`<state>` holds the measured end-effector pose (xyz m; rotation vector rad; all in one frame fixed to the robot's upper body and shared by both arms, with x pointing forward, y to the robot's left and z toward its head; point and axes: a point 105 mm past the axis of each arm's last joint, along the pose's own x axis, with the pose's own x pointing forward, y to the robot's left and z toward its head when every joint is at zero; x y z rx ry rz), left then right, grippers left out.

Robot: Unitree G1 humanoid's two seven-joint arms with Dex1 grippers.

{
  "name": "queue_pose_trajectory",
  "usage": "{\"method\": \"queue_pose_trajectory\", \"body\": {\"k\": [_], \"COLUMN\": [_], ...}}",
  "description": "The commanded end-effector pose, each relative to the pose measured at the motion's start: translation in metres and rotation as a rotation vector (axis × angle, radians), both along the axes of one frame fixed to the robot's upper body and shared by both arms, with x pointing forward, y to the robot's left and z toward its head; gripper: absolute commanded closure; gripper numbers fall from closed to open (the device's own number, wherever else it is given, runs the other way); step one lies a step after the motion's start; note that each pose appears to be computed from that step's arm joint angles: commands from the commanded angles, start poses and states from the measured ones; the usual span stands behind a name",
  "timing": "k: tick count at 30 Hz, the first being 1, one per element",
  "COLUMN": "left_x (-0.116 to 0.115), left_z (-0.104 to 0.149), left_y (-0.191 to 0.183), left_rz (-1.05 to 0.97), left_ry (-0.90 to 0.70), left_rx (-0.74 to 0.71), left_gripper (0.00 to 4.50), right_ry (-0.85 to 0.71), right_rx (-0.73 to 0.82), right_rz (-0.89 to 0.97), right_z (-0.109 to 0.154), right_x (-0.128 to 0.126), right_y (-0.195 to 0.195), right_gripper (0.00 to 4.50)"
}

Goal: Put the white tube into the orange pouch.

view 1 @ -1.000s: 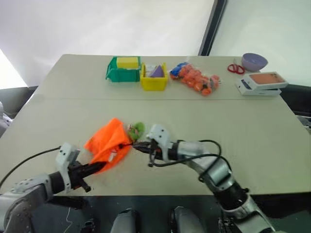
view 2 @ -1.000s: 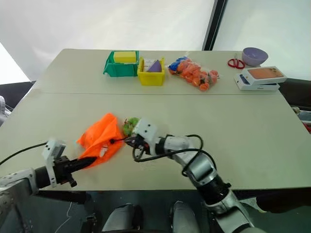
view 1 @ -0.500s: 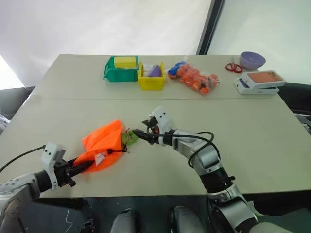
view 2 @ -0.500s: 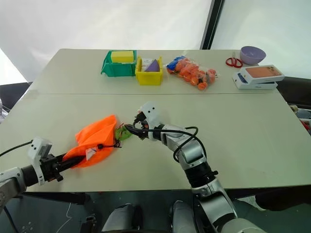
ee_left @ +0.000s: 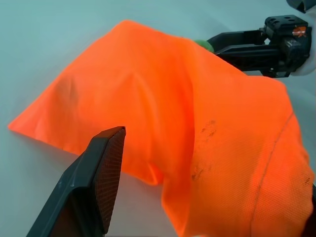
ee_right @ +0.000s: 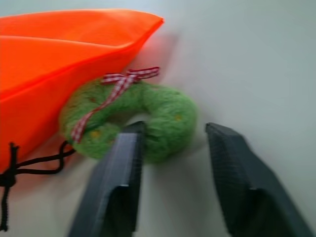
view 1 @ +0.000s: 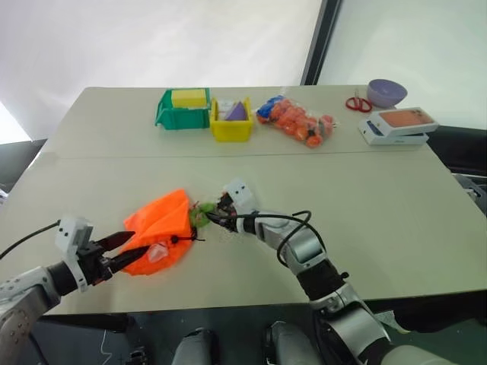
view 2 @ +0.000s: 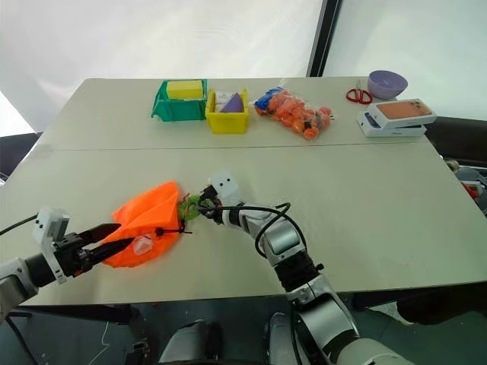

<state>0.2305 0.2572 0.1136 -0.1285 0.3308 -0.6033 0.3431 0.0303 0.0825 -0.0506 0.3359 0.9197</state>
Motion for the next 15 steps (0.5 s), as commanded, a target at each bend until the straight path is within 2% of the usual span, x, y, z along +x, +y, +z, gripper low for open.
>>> {"method": "queue_pose_trajectory", "body": {"k": [1, 5, 11, 15], "left_x": [-0.002, -0.003, -0.001, 0.012], "left_z": [0.011, 0.012, 0.021, 0.032], "left_y": [0.000, -0.018, -0.052, -0.071], "left_rz": [-0.010, -0.079, -0.202, -0.266], "left_ry": [-0.032, -0.021, -0.044, -0.098], "left_rx": [0.008, 0.001, -0.003, 0.005], "left_gripper": [1.05, 1.05, 1.05, 1.05], "right_ry": [-0.060, -0.102, -0.153, -0.165], "right_rx": [0.032, 0.085, 0.224, 0.289], "right_rz": [-0.005, -0.074, -0.144, -0.188], "right_z": [0.014, 0.026, 0.056, 0.069], "right_x": [0.001, 0.003, -0.009, -0.016], "right_y": [-0.005, -0.037, -0.097, -0.125], "right_gripper": [4.48, 4.48, 4.48, 4.48]}}
